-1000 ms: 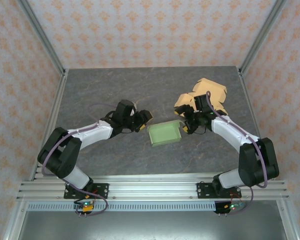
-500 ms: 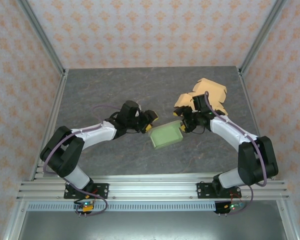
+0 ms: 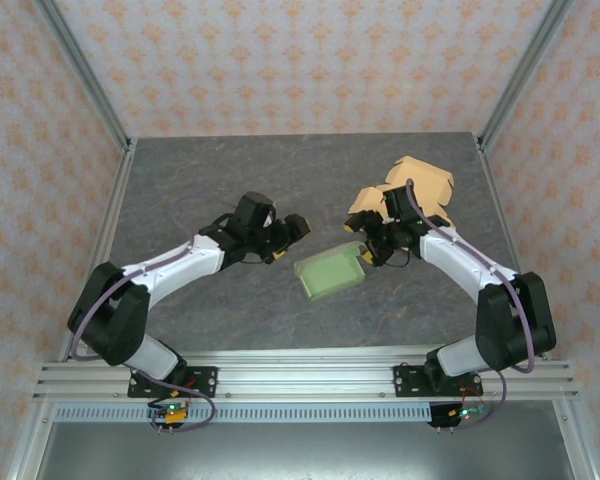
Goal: Fold the paper box
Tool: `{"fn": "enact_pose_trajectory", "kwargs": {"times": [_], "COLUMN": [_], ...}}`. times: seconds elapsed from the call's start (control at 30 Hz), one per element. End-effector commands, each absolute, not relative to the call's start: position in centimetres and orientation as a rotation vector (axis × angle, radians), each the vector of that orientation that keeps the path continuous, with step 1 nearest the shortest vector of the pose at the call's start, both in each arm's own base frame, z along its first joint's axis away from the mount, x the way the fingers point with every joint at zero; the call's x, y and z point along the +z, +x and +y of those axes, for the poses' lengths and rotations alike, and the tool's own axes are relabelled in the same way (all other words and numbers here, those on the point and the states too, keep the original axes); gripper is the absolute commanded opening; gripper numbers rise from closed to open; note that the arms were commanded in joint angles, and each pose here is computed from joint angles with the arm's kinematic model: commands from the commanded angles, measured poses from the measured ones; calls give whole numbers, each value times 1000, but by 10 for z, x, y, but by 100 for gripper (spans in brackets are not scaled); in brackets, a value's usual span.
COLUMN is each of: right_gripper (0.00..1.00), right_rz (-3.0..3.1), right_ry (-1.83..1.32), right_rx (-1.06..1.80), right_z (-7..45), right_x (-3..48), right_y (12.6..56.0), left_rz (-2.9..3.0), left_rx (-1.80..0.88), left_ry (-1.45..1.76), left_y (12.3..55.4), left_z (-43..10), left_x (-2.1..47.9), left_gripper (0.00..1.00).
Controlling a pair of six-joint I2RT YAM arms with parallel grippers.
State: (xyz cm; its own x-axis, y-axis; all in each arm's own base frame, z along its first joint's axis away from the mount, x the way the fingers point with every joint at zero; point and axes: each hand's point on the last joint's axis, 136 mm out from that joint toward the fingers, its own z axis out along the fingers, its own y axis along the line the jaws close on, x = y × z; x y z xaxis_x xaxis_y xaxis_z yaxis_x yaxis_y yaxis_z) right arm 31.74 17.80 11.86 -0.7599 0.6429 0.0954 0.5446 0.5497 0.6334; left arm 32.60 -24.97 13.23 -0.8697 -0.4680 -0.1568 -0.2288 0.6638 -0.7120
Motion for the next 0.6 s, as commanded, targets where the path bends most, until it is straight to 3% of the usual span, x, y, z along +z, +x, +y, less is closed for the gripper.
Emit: {"fn": "enact_pose_trajectory", "kwargs": {"times": [0.0, 0.13, 0.27, 0.43, 0.57], "right_gripper": [80, 80, 79, 75, 74], "right_rz": [2699, 2694, 2691, 2688, 2682], "right_ry": [950, 968, 968, 967, 979], "right_rx": [925, 1013, 1022, 1050, 1061], "right_z": [175, 185, 186, 190, 191], "right_x": [115, 116, 116, 117, 114], "right_y": [313, 314, 315, 315, 313], "left_rz": [2657, 2594, 2543, 2518, 2501], "left_rx": [-894, -1144, -1205, -1258, -1292], "left_ry": [-497, -709, -735, -705, -727], "left_y": [301, 294, 297, 301, 301], "left_z": [-233, -258, -275, -290, -295], "left_x": [115, 114, 135, 155, 158], "left_gripper": [87, 90, 90, 77, 72]}}
